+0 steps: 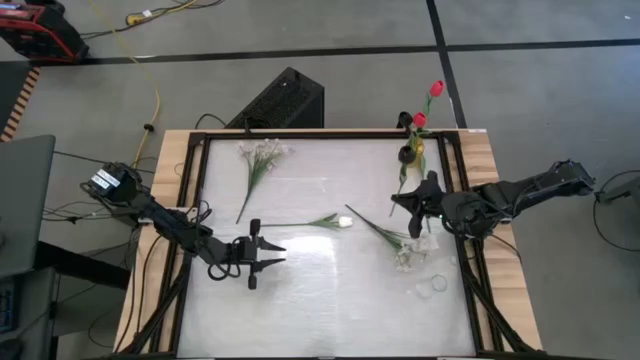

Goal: Sort flowers into vase by color
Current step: Put the black flower into the yellow flower vase

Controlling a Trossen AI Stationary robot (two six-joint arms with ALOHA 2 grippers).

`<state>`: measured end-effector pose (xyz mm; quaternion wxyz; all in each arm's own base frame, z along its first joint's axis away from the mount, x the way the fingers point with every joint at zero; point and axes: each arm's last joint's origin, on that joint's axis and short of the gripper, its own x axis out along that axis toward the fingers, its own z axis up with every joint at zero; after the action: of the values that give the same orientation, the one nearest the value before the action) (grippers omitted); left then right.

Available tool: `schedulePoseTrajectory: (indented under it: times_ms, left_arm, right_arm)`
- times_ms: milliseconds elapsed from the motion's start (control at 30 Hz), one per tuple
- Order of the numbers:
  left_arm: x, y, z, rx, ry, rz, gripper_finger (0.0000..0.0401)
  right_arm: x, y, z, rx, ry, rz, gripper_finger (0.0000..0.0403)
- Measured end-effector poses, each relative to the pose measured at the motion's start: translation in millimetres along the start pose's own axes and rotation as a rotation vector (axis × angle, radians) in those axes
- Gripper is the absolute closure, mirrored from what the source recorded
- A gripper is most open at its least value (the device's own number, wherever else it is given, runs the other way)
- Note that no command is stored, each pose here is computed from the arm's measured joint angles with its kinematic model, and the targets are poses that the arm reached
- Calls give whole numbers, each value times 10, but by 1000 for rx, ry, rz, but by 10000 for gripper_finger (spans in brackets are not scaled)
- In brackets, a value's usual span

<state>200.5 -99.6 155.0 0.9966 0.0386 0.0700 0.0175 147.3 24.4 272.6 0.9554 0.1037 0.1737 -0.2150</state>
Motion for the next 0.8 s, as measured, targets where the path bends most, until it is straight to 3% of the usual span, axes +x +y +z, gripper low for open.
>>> schedulePoseTrajectory:
  times_ms: [267,467,800]
  left_arm:
    - [-1,-9,-2,18,2,-30,301]
    - [-3,-11,72,14,-67,-36,301]
    - [-3,-41,12,-7,-11,-138,301]
  right_arm:
    - [6,-272,-43,120,-3,-294,376]
    - [62,-468,2,158,-11,-436,376]
    - [-62,-770,59,228,-62,-610,377]
